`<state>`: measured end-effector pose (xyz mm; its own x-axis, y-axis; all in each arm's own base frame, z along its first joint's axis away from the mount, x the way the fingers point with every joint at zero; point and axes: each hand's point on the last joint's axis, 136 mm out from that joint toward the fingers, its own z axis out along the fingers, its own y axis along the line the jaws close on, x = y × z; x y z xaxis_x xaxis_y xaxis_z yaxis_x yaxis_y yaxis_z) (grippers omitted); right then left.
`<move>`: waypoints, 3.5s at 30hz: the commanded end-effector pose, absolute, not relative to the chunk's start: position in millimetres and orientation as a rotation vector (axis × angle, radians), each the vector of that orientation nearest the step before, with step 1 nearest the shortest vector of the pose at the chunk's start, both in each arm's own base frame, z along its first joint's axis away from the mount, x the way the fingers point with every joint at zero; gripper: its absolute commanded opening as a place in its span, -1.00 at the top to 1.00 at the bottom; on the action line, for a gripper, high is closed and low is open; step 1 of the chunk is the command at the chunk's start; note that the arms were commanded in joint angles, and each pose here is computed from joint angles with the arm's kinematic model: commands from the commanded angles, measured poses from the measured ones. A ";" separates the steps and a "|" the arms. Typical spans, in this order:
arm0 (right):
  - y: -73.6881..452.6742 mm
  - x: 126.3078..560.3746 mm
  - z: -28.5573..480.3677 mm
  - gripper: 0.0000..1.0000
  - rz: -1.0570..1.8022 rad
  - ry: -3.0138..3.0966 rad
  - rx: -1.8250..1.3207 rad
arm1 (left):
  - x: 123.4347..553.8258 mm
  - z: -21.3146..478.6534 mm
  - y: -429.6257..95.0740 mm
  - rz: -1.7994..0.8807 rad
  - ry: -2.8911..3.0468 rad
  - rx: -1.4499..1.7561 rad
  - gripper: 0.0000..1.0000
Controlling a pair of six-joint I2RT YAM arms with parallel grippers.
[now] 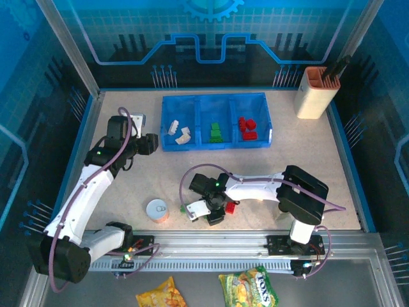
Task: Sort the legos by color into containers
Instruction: Pick up the lego from the bottom-center of the table, then place the lego in the container.
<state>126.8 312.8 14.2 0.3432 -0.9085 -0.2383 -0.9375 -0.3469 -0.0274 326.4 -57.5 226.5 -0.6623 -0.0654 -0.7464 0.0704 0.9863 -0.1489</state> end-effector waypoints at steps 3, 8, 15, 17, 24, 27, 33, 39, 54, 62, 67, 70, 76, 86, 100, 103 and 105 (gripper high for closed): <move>310.5 123.7 5.1 -0.02 0.252 1.695 -2.452 | 326.8 226.8 -56.2 -0.226 2.279 -0.015 -0.23; 311.1 121.9 7.8 0.09 0.269 1.697 -2.451 | 327.1 226.3 -55.7 -0.224 2.281 -0.015 -0.23; 311.2 122.4 11.9 0.22 0.268 1.687 -2.456 | 326.8 227.0 -55.5 -0.223 2.278 -0.016 -0.23; 311.0 122.8 13.6 0.28 0.269 1.684 -2.456 | 326.8 226.7 -55.7 -0.224 2.281 -0.015 -0.23; 310.7 124.9 24.4 0.36 0.278 1.686 -2.446 | 326.7 227.6 -55.7 -0.225 2.278 -0.015 -0.23; 311.7 128.7 30.8 0.38 0.297 1.706 -2.410 | 326.5 228.1 -55.7 -0.228 2.276 -0.015 -0.23; 316.8 142.3 48.0 0.39 0.351 1.788 -2.262 | 326.1 228.4 -55.4 -0.227 2.275 -0.016 -0.23; 323.3 174.2 64.4 0.48 0.340 2.003 -1.957 | 326.2 228.6 -56.1 -0.229 2.275 -0.014 -0.23; 299.9 259.6 107.4 0.73 0.188 2.540 -0.906 | 328.1 227.9 -56.4 -0.245 2.280 -0.018 -0.23; 273.1 297.4 143.2 0.77 0.219 2.625 -0.501 | 327.6 228.6 -55.6 -0.248 2.278 -0.022 -0.24; 253.8 327.8 155.1 0.78 0.241 2.655 -0.317 | 327.9 228.9 -55.8 -0.254 2.278 -0.025 -0.24; 247.0 349.2 160.6 0.78 0.237 2.652 -0.253 | 328.2 228.9 -56.2 -0.259 2.278 -0.025 -0.23; 251.7 390.7 163.8 0.74 0.289 2.645 -0.208 | 328.1 227.8 -56.4 -0.261 2.281 -0.027 -0.24; 265.7 462.9 139.8 0.69 0.302 2.660 -0.141 | 328.7 226.0 -56.2 -0.264 2.285 -0.029 -0.23; 256.1 541.1 89.5 0.64 0.040 2.617 -0.063 | 330.4 221.6 -55.1 -0.256 2.298 -0.033 -0.24; 252.1 552.6 80.7 0.63 0.012 2.598 -0.046 | 330.3 221.9 -55.0 -0.256 2.297 -0.032 -0.24; 250.1 558.6 74.6 0.62 0.013 2.589 -0.035 | 330.5 221.3 -54.5 -0.254 2.298 -0.034 -0.24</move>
<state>546.0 265.7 77.3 -0.8617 -0.0372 -0.5060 -0.0647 0.9972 0.0369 328.4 -55.4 222.5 -0.6748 -0.0797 -0.7337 0.0684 0.9831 -0.1698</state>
